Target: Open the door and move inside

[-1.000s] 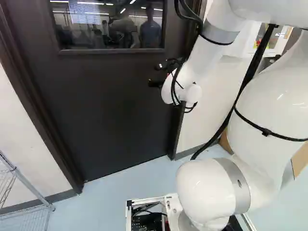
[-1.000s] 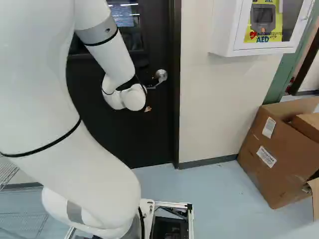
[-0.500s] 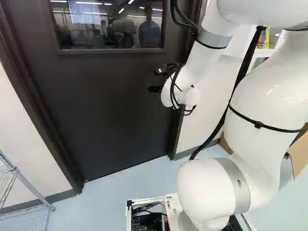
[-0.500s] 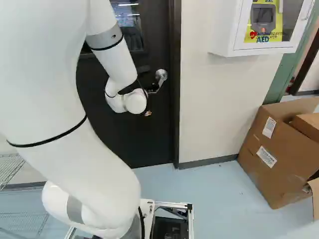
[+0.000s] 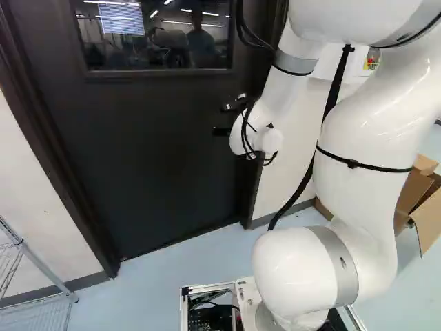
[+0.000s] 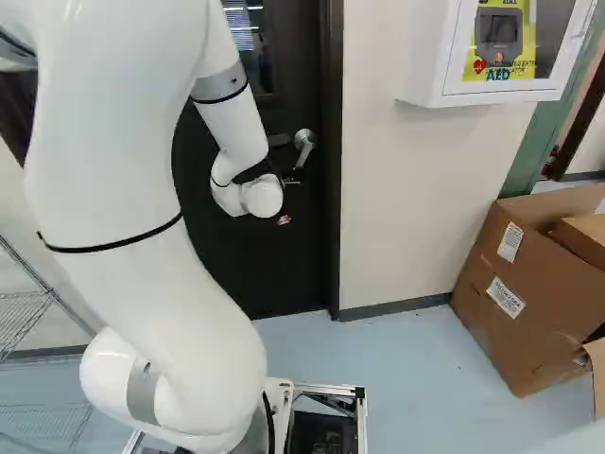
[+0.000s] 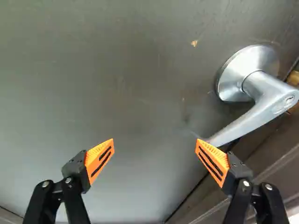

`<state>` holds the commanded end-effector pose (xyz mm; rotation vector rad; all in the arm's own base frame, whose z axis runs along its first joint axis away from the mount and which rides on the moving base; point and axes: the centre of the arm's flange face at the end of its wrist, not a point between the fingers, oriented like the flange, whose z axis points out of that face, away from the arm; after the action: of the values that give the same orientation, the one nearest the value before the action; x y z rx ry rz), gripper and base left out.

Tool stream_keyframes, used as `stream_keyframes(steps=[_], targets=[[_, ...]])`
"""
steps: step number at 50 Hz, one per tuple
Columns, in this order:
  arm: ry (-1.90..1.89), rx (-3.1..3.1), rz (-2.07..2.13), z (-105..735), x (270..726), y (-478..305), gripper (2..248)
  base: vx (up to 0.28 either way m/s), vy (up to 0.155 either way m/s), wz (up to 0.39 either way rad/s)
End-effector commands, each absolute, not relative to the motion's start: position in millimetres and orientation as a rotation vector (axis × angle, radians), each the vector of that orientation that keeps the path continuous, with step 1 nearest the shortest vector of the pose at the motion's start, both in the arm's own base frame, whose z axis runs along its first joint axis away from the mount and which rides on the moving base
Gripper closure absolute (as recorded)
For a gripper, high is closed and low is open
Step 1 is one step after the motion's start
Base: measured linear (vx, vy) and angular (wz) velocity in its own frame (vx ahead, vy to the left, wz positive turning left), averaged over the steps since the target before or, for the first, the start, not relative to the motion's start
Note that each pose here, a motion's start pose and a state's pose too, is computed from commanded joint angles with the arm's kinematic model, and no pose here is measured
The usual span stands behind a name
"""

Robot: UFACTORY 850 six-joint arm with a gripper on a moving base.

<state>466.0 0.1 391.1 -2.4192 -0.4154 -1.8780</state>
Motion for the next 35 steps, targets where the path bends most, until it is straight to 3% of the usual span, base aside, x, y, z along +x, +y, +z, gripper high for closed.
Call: stream_keyframes(steps=[35], targets=[[-0.586,-2.373,-1.836,366,537,8,3,0.000,0.000,-0.001]])
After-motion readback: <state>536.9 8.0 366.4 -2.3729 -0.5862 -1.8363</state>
